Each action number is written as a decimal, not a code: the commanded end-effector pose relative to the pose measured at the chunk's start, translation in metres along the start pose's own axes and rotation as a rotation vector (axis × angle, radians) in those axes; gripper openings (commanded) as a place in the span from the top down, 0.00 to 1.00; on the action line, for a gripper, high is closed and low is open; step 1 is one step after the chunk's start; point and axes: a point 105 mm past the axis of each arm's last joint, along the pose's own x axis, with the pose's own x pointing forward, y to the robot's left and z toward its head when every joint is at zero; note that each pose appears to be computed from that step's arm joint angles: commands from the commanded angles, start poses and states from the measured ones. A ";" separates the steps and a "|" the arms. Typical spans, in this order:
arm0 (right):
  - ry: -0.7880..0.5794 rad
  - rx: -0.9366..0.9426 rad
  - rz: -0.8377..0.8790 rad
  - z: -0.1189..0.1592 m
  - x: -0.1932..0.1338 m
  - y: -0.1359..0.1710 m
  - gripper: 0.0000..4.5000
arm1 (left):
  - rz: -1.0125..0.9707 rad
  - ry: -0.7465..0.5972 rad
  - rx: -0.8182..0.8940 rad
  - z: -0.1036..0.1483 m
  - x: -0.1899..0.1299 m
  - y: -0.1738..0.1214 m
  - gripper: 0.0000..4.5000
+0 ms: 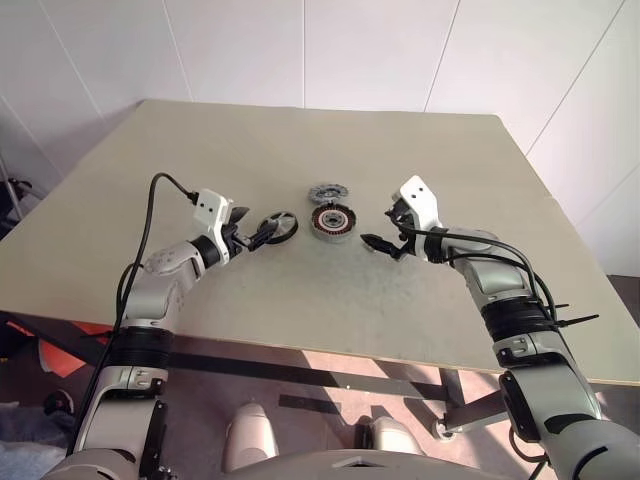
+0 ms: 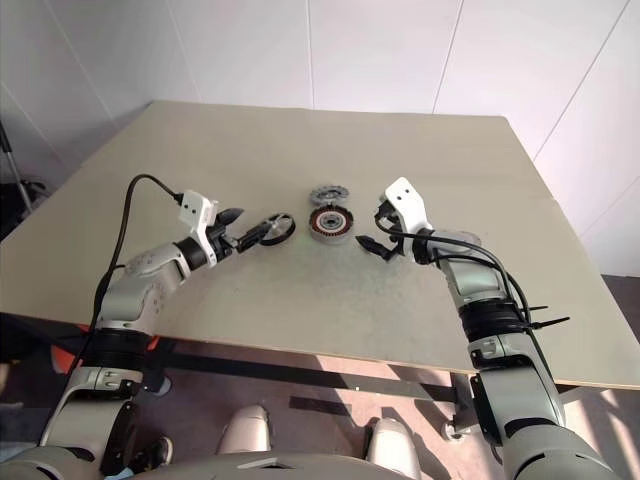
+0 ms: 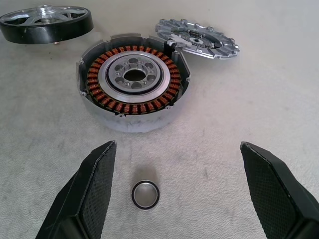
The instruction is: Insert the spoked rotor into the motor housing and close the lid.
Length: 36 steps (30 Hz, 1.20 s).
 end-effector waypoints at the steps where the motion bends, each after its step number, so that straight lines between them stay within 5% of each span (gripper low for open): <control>1: -0.056 -0.042 -0.017 0.022 -0.004 -0.010 0.00 | -0.003 -0.057 0.025 0.018 0.000 -0.001 0.01; 31: -0.043 -0.046 0.017 0.023 0.003 -0.007 0.00 | 0.015 -0.055 0.011 0.012 -0.004 -0.006 0.01; 36: -0.003 -0.184 0.078 0.030 0.005 -0.003 0.00 | 0.022 -0.064 0.008 0.013 -0.002 -0.007 0.01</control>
